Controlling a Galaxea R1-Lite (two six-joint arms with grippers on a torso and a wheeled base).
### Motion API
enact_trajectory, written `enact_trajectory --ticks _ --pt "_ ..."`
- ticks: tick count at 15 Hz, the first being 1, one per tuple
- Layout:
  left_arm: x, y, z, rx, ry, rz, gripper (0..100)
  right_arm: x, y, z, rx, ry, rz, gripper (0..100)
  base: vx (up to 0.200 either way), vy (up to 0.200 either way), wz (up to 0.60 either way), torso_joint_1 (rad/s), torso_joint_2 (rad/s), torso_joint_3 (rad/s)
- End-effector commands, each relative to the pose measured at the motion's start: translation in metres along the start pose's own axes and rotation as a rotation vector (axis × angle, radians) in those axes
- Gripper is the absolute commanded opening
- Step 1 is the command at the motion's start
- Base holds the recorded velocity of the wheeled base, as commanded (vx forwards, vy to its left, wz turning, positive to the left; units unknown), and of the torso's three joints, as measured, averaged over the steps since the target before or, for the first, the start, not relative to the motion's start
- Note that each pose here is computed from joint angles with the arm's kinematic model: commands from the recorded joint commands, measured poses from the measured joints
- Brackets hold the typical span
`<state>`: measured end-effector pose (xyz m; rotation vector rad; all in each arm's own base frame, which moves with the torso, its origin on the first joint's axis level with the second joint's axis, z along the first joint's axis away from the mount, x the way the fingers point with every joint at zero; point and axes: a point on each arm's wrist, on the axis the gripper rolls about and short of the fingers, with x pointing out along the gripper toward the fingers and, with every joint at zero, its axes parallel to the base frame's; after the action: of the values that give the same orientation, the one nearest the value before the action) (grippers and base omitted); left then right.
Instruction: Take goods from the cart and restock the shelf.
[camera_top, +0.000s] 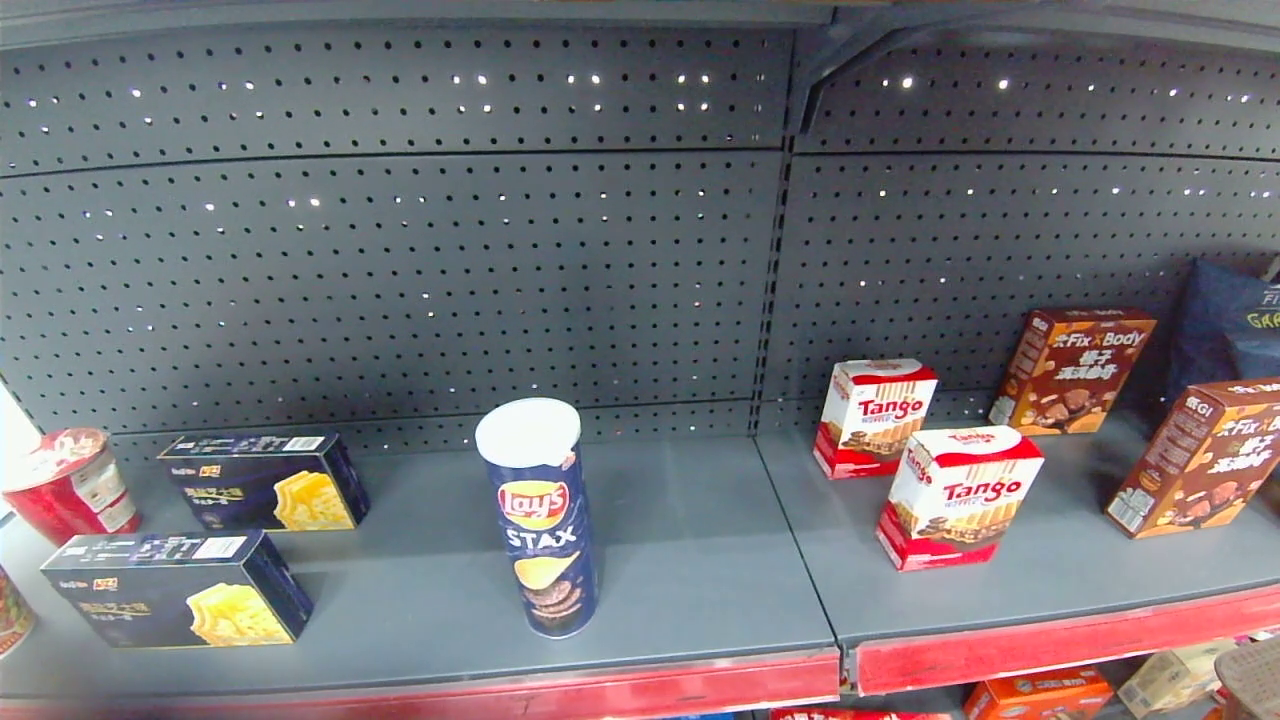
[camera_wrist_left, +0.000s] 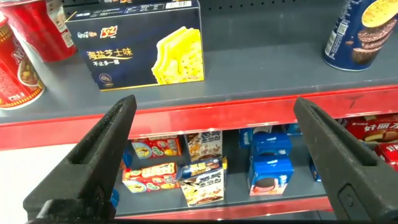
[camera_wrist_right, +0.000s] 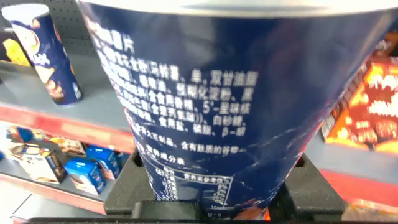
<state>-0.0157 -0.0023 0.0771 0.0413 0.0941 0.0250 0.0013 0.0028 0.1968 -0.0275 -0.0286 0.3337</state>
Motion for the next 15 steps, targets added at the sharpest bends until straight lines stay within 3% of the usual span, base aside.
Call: enact_trajectory --ticks 1,6,10,12,15 --pt "0.000 0.000 0.000 0.000 0.003 0.000 100 0.046 -0.006 0.037 0.012 0.099 0.015 0 0.000 0.000 0.00 0.000 0.00 0.000" --pt "0.000 0.000 0.000 0.000 0.002 0.000 100 0.070 -0.008 0.039 -0.033 0.208 -0.035 0 0.000 0.000 0.00 0.000 0.00 0.000" --pt "0.000 0.000 0.000 0.000 0.003 0.000 100 0.076 -0.003 0.042 -0.059 0.225 0.050 0 0.000 0.000 0.15 0.002 0.00 0.001" --pt "0.000 0.000 0.000 0.000 0.003 0.000 100 0.076 -0.002 0.042 -0.058 0.223 0.056 0 0.000 0.000 0.60 0.000 0.00 0.007" --pt "0.000 0.000 0.000 0.000 0.003 0.000 100 0.074 -0.002 0.041 -0.057 0.221 0.057 0 0.000 0.000 0.00 0.000 0.00 0.000"
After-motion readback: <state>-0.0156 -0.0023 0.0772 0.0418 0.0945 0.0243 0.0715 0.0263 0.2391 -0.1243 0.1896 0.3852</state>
